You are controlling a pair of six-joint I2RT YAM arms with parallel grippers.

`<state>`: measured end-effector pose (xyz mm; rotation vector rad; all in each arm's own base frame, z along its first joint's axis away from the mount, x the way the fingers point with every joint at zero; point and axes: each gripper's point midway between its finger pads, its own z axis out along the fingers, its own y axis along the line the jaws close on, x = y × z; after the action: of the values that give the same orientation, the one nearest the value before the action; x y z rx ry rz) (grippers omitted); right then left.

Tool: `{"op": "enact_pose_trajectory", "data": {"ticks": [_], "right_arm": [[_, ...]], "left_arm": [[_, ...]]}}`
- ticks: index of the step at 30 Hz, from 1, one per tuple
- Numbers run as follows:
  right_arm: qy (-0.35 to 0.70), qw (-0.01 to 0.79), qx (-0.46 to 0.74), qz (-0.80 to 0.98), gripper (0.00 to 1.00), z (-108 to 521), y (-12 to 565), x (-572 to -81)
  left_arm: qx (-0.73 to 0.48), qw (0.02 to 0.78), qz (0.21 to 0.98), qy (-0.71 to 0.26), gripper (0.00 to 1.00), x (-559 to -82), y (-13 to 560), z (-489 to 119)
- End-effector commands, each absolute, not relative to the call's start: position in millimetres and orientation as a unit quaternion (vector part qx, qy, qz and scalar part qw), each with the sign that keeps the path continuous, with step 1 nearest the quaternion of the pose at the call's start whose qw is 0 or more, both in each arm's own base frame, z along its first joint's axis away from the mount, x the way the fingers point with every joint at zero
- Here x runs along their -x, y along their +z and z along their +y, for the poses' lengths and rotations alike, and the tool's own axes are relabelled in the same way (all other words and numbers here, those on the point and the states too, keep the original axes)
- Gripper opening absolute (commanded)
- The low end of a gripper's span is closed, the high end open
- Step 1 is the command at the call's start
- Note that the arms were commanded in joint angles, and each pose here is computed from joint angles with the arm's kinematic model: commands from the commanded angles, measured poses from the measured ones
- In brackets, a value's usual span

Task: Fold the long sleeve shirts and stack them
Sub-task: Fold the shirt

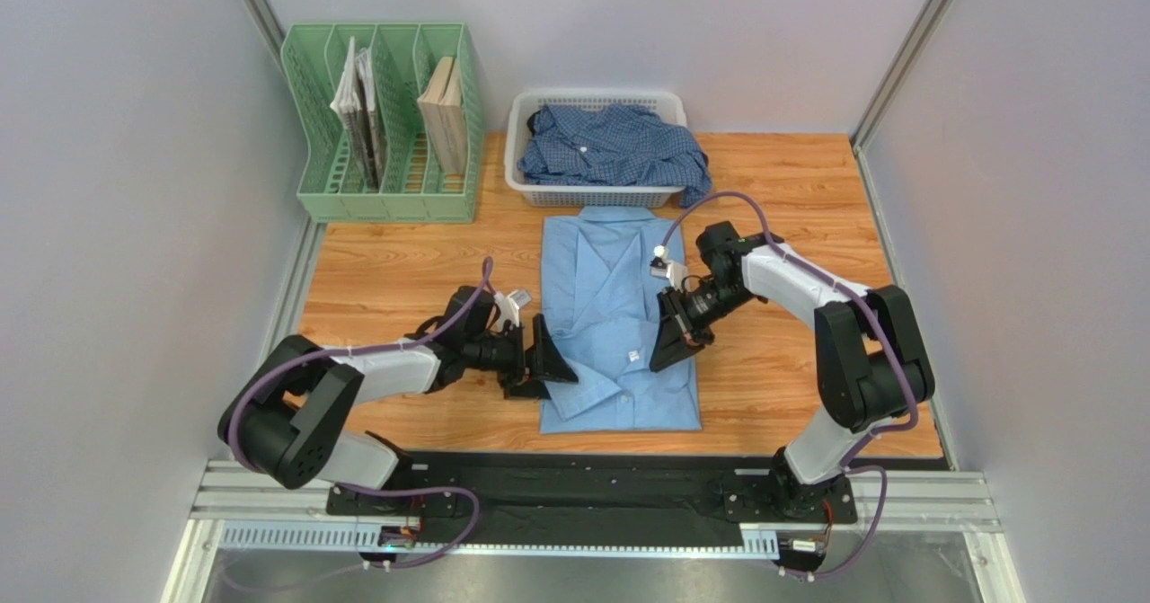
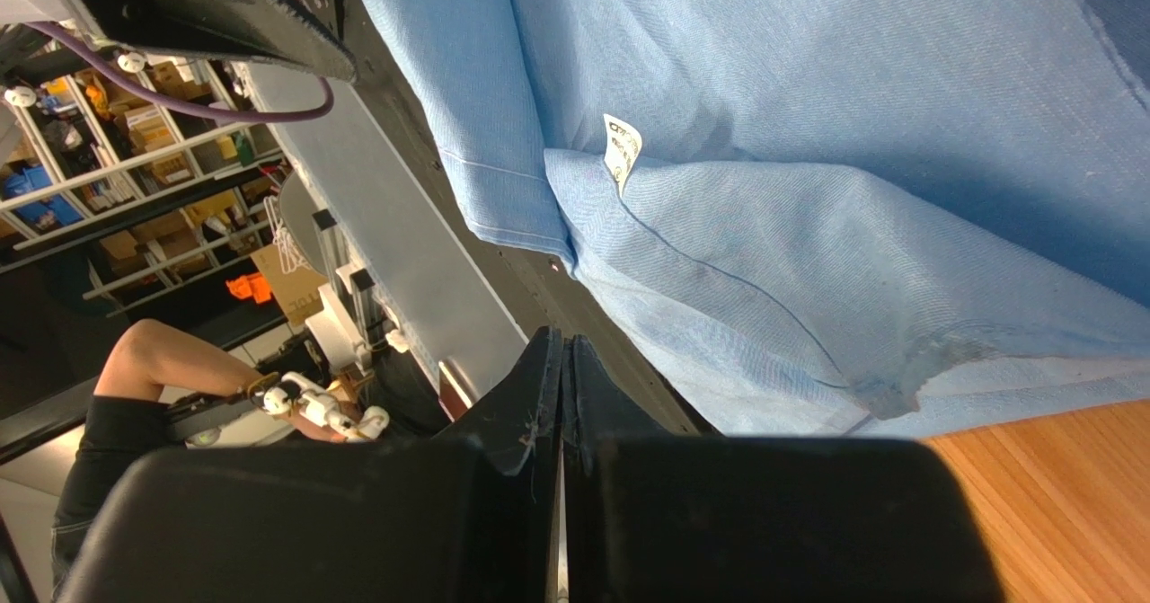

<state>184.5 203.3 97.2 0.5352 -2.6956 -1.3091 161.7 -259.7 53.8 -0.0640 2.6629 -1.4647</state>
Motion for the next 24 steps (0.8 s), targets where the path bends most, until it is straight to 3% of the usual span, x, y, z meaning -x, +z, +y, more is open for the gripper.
{"op": "enact_pose_trajectory", "data": {"ticks": [1,8,13,18,24], "right_arm": [[-0.430,0.027,-0.178,-0.885,0.00,204.7,102.9,-190.4],[-0.438,-0.011,-0.166,-0.884,0.00,197.6,120.6,-203.6],[-0.432,-0.062,-0.091,-0.895,0.00,156.0,134.5,-239.5],[-0.348,-0.035,-0.063,-0.935,0.13,113.7,106.1,-244.6],[-0.363,0.031,-0.045,-0.930,0.16,124.5,75.1,-241.4]], "left_arm": [[-0.009,0.088,0.837,-0.539,0.91,-178.7,95.4,-285.8],[-0.041,0.104,0.805,-0.582,0.87,-180.5,136.9,-302.9],[-0.046,0.129,0.794,-0.592,0.85,-194.6,156.7,-309.8],[-0.047,0.122,0.811,-0.571,0.79,-192.1,139.6,-305.3],[-0.038,0.107,0.825,-0.554,0.77,-181.2,118.3,-296.2]]}}
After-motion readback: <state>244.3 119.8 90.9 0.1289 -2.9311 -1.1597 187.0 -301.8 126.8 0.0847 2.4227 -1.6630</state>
